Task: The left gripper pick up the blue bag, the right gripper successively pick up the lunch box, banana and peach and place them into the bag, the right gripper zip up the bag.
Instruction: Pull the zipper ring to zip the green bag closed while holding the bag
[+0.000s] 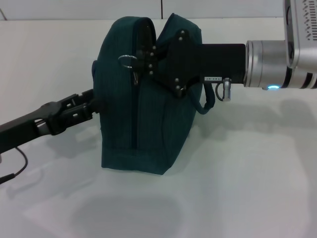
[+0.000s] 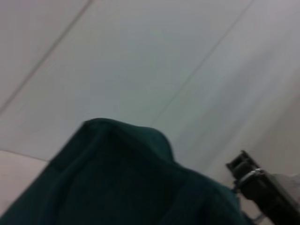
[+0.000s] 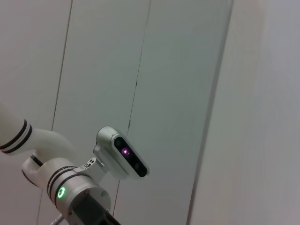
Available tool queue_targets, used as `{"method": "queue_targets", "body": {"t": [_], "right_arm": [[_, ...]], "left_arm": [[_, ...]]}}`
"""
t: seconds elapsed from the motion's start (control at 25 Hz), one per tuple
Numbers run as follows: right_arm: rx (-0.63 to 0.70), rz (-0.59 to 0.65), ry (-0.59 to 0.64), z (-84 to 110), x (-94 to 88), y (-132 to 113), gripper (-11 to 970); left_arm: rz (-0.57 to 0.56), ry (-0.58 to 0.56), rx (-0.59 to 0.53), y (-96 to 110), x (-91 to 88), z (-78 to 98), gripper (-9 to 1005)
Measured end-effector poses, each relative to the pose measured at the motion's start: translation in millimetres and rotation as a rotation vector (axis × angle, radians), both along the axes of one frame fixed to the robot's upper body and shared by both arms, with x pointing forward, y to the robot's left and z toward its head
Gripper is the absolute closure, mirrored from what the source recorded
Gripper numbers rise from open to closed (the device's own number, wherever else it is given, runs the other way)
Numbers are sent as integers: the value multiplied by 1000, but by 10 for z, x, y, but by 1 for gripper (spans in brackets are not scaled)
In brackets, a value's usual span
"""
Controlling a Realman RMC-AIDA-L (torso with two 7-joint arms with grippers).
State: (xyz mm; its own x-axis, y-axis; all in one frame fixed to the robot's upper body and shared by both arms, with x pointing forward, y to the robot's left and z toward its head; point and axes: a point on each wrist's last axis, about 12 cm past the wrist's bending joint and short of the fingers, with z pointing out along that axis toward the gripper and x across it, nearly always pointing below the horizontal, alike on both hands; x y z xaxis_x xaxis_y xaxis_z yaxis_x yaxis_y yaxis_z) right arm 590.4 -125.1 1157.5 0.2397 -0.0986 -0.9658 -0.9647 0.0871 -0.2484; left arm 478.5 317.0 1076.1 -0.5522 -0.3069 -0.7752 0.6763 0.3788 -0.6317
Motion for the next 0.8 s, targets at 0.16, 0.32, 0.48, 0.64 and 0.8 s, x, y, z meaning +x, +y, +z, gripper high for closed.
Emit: {"method": "queue_targets", "body": {"t": [0.16, 0.32, 0.48, 0.64, 0.8], "right_arm": [[1, -2, 2, -7, -4, -7, 938], [-3, 1, 5, -19, -13, -6, 938], [-7, 8, 5, -22, -18, 8, 938], [-7, 6, 7, -31, -22, 1, 938], [-7, 3, 9, -38, -26, -7, 937]], "left_arm": [[-30, -3, -22, -65, 63, 51, 107], [-36, 24, -53, -97, 117, 81, 107], [-56, 52, -54, -136, 147, 83, 108], [-69, 69, -44, -150, 144, 67, 176], [-78, 70, -37, -160, 137, 61, 319]]}}
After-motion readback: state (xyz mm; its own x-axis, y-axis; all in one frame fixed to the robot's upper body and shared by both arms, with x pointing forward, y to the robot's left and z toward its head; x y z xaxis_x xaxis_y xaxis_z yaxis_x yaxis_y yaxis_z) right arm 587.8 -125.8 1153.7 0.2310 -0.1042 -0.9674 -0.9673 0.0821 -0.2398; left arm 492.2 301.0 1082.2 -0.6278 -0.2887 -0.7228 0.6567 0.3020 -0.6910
